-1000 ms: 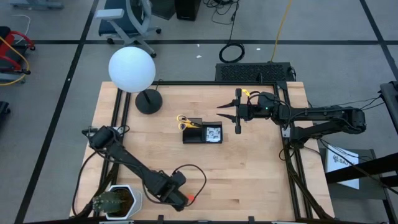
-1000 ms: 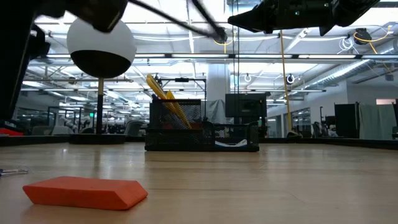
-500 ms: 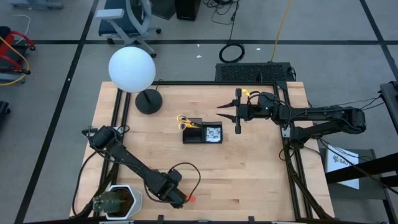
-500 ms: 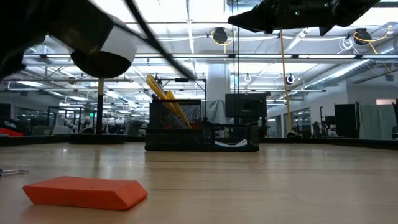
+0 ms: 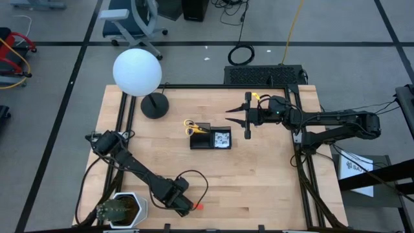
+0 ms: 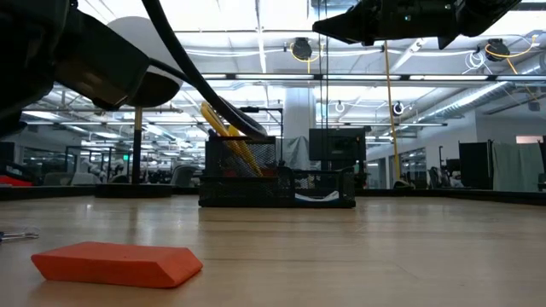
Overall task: Pick and place office supplies into organizer
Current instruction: Put the blue binder clip into the desk organizer
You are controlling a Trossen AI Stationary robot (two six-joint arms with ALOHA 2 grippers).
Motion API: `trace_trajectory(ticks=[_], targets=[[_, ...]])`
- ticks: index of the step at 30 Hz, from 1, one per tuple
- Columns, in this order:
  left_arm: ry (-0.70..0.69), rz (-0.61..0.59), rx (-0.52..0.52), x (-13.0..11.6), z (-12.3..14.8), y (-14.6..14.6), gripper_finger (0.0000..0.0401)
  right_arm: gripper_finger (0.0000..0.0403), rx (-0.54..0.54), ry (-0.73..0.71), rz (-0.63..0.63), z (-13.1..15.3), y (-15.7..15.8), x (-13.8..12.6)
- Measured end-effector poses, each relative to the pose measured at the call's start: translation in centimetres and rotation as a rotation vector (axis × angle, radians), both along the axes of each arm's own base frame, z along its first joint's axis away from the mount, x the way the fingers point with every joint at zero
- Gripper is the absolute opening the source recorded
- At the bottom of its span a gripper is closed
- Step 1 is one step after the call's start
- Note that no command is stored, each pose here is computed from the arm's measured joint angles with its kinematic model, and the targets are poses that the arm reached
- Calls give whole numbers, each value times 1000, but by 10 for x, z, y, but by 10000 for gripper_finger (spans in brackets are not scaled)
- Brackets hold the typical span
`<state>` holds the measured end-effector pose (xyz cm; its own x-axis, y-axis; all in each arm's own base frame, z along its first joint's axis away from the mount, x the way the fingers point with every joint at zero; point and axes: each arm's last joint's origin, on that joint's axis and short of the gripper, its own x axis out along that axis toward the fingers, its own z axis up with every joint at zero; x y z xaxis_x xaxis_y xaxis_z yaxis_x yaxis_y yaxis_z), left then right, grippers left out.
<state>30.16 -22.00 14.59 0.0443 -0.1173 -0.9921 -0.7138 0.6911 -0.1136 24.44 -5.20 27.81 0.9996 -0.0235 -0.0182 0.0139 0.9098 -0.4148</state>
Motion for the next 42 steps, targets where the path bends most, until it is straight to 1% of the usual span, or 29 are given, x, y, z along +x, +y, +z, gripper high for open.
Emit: trace_trajectory(ticks=[14, 31, 33, 35, 42], targets=[[-33, 29, 44, 8, 0, 12, 246, 110, 0, 0, 0, 0, 0, 0], [-28, 50, 33, 7, 0, 10, 243, 110, 0, 0, 0, 0, 0, 0], [-26, 50, 34, 7, 0, 10, 230, 110, 0, 0, 0, 0, 0, 0], [-23, 50, 36, 7, 0, 10, 206, 110, 0, -1, 0, 0, 0, 0], [-26, 41, 28, 7, 0, 9, 92, 110, 0, 0, 0, 0, 0, 0]])
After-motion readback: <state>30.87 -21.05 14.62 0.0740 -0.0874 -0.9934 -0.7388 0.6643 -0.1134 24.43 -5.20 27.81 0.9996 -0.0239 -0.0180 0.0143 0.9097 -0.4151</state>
